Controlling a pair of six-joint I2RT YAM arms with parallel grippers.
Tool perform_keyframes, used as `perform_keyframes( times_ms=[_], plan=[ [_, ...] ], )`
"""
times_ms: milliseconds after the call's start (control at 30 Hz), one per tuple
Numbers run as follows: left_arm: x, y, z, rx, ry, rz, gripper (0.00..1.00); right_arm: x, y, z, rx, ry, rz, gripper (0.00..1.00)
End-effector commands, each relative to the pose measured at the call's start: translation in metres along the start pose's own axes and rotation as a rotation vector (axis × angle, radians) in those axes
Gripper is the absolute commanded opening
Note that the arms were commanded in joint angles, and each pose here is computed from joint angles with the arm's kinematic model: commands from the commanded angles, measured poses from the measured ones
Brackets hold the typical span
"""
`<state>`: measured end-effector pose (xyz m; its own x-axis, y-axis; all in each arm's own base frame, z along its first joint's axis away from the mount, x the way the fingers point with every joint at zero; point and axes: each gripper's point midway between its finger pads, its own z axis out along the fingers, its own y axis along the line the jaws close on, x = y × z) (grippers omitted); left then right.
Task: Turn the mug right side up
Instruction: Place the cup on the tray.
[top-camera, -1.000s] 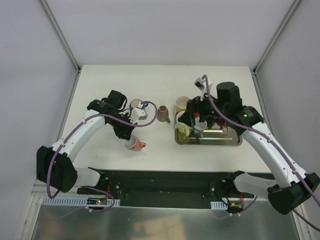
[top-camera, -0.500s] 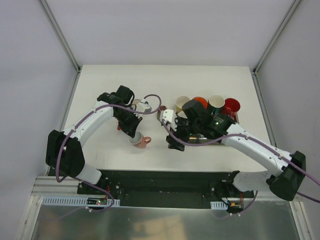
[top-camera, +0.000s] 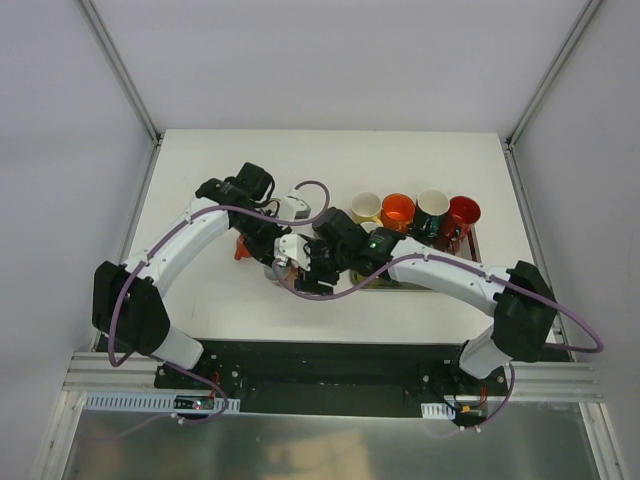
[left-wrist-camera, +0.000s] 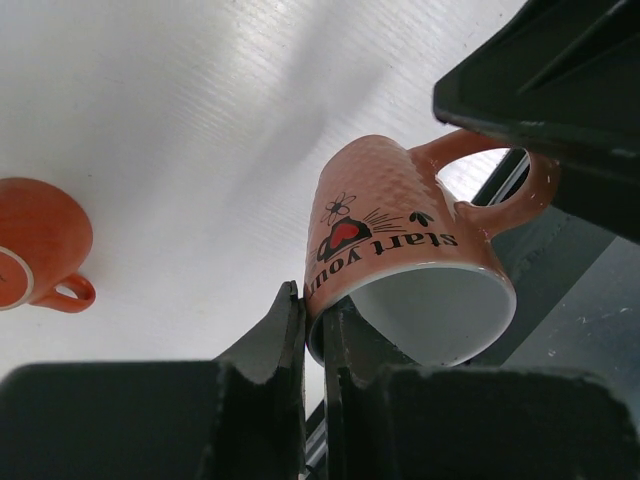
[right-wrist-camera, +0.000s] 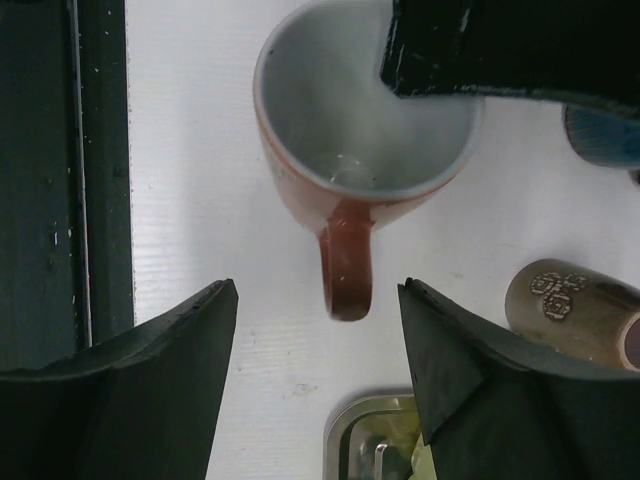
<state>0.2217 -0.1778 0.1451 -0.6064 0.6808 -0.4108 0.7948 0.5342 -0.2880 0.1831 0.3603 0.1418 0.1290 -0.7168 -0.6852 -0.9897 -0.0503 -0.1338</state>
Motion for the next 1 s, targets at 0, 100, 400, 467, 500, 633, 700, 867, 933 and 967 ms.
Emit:
perform_keyframes(
  times_ms=[0,100,400,467,500,633,700,867,933,967],
  plan=[
    [-0.008,-0.013,-0.008,0.035,-0.008,0.029,0.0,-0.043,-0.015,-0.004,0.05,-0.107,-0.079,0.7],
    [-0.008,-0.013,-0.008,0.029,-0.005,0.033,0.0,-0.048,-0.013,0.0,0.036,-0.11,-0.101,0.63],
    [-0.016,-0.011,-0.012,0.012,-0.02,0.03,0.0,-0.036,-0.01,0.016,0.014,-0.053,-0.15,0.11],
    [-0.016,-0.007,-0.014,-0.013,-0.017,0.019,0.0,-0.033,-0.011,0.014,0.034,-0.048,-0.152,0.0],
    [-0.015,-0.004,-0.015,-0.035,-0.014,0.001,0.11,-0.031,-0.012,0.012,0.046,-0.045,-0.15,0.0],
    [-0.018,0.004,-0.024,-0.102,-0.046,-0.068,0.61,-0.03,-0.018,-0.009,0.118,-0.065,-0.136,0.0],
    [-0.024,0.001,-0.035,-0.089,-0.108,-0.11,0.71,-0.027,-0.018,-0.023,0.149,-0.077,-0.106,0.0],
    [-0.041,-0.002,-0.072,-0.018,-0.305,-0.278,0.83,-0.017,-0.007,-0.076,0.21,-0.107,0.013,0.0],
    [-0.04,0.0,-0.078,-0.036,-0.325,-0.273,0.83,-0.013,-0.006,-0.103,0.258,-0.133,0.078,0.0],
    [-0.037,0.001,-0.079,-0.056,-0.322,-0.261,0.83,-0.008,-0.005,-0.116,0.283,-0.135,0.118,0.0]
  ],
)
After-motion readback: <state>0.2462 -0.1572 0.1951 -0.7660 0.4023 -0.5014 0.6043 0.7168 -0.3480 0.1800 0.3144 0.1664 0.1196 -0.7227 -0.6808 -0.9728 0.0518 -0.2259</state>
